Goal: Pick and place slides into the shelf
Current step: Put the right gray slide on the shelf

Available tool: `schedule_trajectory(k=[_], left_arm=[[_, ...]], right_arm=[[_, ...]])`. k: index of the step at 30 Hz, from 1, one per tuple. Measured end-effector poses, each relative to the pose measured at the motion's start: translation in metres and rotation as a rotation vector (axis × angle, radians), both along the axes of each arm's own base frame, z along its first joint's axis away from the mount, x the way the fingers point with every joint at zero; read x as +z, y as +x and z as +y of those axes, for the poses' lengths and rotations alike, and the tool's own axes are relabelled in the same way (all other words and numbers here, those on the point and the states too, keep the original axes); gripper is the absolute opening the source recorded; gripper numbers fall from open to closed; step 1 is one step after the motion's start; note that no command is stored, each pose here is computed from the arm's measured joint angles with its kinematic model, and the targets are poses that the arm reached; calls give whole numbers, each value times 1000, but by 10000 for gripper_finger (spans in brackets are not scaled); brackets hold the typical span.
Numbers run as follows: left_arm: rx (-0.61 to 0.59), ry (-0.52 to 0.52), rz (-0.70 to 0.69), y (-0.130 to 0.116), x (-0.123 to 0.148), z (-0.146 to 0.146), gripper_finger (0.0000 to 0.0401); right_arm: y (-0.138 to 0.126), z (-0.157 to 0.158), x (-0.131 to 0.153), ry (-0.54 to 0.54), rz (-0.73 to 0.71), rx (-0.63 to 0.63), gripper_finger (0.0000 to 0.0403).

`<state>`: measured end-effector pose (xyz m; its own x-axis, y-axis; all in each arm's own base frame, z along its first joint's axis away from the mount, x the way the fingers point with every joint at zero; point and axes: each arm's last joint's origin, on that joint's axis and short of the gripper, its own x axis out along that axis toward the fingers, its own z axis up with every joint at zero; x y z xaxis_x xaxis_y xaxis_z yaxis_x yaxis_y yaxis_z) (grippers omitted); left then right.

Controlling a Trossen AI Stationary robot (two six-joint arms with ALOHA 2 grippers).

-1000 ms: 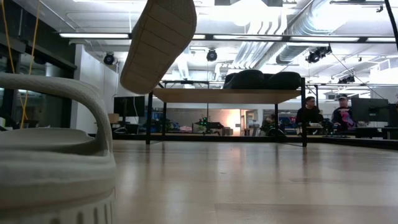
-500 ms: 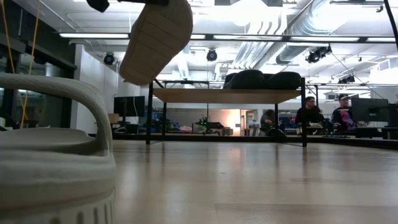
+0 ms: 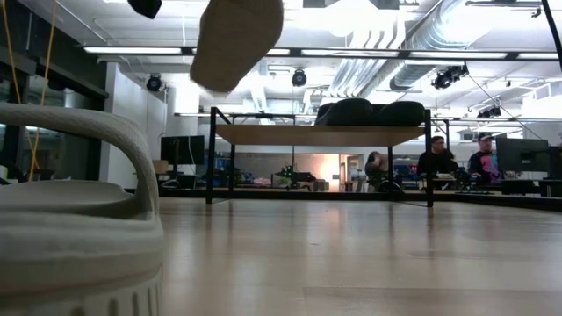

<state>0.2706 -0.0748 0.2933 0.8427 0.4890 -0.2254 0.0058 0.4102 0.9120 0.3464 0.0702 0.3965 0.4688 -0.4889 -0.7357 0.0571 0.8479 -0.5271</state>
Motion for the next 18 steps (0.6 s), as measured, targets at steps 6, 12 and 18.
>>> schedule_trajectory(k=[6,12,18], left_arm=[[-86,65,-10,3,6,-1,29],[-83,62,-14,9,7,15,27],[-108,6,3,15,5,43,28]], right_arm=[[0,2,-1,43,21,36,197],[0,3,-2,69,50,89,197],[-1,3,-2,61,72,104,197]])
